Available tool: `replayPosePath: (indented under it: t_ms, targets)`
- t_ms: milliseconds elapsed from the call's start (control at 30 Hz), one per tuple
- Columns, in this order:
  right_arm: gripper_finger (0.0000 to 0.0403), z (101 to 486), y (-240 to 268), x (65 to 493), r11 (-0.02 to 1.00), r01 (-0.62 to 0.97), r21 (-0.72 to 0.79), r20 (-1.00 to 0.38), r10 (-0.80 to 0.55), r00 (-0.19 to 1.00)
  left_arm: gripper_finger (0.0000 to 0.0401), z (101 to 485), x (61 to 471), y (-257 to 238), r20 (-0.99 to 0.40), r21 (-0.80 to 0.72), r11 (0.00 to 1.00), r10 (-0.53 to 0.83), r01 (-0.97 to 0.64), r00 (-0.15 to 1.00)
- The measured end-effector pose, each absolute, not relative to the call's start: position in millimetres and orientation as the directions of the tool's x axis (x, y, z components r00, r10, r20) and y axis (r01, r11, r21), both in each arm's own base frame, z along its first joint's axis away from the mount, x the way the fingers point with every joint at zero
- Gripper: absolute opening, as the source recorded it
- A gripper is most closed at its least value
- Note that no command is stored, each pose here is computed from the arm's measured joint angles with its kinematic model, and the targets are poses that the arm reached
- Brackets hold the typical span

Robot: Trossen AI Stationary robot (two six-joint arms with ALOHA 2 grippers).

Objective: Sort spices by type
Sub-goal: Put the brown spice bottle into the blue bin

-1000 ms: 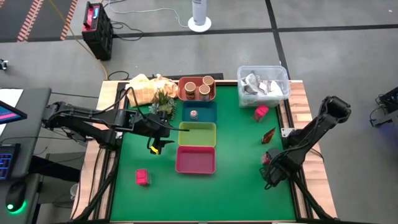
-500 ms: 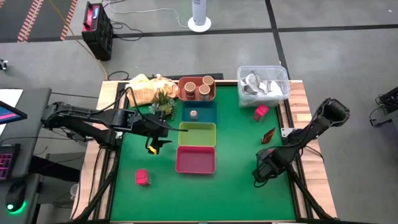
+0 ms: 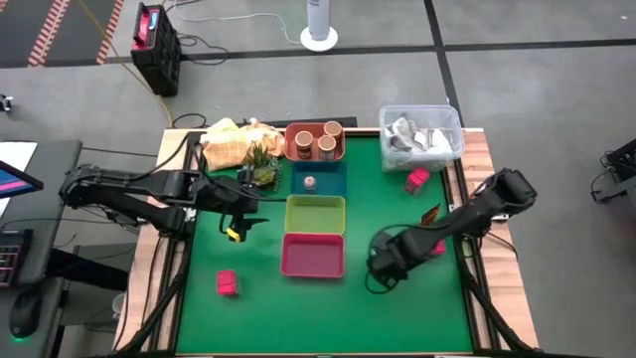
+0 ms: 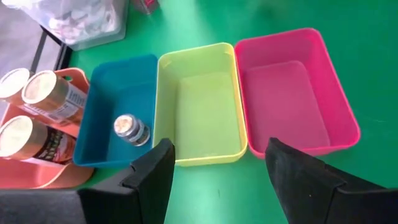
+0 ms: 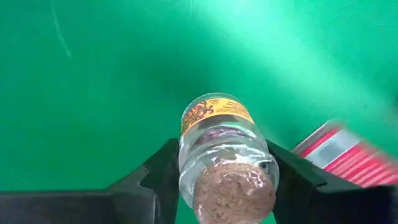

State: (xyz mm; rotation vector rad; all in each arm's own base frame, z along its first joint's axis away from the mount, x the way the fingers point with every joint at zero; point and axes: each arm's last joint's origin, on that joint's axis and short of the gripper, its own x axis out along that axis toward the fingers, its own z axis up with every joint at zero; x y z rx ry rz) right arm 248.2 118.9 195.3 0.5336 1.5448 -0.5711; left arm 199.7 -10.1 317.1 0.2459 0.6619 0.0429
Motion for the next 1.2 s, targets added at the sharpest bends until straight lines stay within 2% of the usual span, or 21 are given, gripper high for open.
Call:
replayPosePath:
  t_ms: [100, 267, 433, 600, 733, 933, 1200]
  targets:
    - [0.021, 205, 102, 269, 0.841, 0.535, -0.082, -0.997, -0.068, -0.047, 0.0237, 317, 200, -10, -0.604, 0.25, 0.968, 0.128, 0.034, 0.787]
    - [0.0214, 225, 59, 301, 0.921, 0.368, -0.124, -0.987, -0.152, 0.047, 0.0237, 316, 200, -10, -0.606, 0.251, 0.967, 0.129, 0.035, 0.785]
    - [0.0214, 249, 2, 325, 0.943, 0.302, -0.143, -0.962, -0.204, 0.182, 0.0237, 308, 201, -10, -0.614, 0.237, 0.971, 0.131, 0.024, 0.778]
    - [0.0214, 267, -47, 342, 0.949, 0.269, -0.166, -0.902, -0.257, 0.348, 0.0237, 268, 202, -10, -0.608, 0.219, 0.976, 0.133, 0.004, 0.783]
    - [0.0214, 270, -74, 353, 0.958, 0.236, -0.162, -0.884, -0.247, 0.396, 0.0237, 256, 198, -8, -0.595, 0.246, 0.969, 0.179, -0.034, 0.783]
    - [0.0214, 249, -104, 389, 0.976, 0.152, -0.158, -0.931, -0.199, 0.305, 0.0237, 261, 186, 4, -0.483, 0.243, 0.961, 0.235, -0.129, 0.844]
    - [0.0214, 225, -132, 421, 0.984, 0.087, -0.155, -0.97, -0.169, 0.174, 0.0237, 234, 170, 12, -0.496, 0.165, 0.97, 0.237, -0.177, 0.835]
